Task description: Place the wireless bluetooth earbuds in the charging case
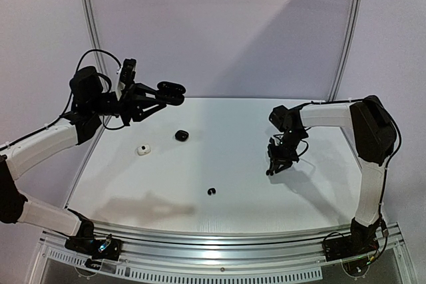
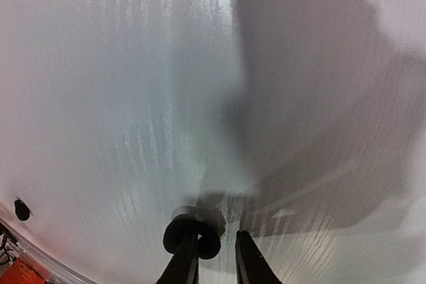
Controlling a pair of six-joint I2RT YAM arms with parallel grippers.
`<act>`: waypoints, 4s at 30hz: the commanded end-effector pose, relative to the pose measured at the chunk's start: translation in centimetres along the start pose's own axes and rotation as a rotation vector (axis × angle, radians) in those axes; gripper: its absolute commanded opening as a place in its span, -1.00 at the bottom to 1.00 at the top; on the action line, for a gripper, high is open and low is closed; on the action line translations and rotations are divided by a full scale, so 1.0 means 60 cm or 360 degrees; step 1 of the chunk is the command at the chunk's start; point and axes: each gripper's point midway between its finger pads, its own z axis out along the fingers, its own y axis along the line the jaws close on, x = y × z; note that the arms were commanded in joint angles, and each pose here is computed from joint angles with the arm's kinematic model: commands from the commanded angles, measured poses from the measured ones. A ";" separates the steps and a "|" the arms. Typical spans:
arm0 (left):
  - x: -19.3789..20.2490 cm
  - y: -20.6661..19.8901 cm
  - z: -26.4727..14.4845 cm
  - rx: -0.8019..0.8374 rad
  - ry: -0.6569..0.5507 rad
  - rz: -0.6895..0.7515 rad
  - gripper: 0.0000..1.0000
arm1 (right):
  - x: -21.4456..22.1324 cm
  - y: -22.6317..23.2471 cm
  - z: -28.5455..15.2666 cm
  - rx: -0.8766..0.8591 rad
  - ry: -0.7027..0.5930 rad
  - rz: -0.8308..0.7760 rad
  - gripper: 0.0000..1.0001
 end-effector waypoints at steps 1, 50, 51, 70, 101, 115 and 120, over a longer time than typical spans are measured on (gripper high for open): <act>-0.006 0.004 -0.005 -0.0018 -0.0002 0.0032 -1.00 | 0.013 0.001 0.018 0.0051 0.0030 0.0000 -0.65; 0.005 0.046 -0.009 -0.0269 -0.0024 0.0059 -1.00 | -0.058 0.070 -0.138 0.0241 -0.0668 -0.0236 -1.00; 0.004 0.045 -0.008 -0.0266 -0.0025 0.0063 -1.00 | -0.057 0.068 -0.136 0.0250 -0.0662 -0.0237 -1.00; 0.161 0.093 0.025 -0.0638 0.0068 0.0079 -1.00 | -0.092 0.235 -0.332 0.0043 -0.1341 -0.0487 -1.00; 0.166 0.066 0.106 -0.0805 -0.0147 0.0283 -1.00 | 0.019 0.449 -0.439 -0.0382 -0.1826 -0.0685 -1.00; 0.147 0.070 0.104 -0.0819 -0.0201 0.0210 -1.00 | 0.014 0.462 -0.410 -0.0339 -0.1818 -0.0810 -1.00; 0.142 0.069 0.105 -0.0806 -0.0222 0.0179 -1.00 | 0.011 0.464 -0.398 -0.0315 -0.1815 -0.0848 -1.00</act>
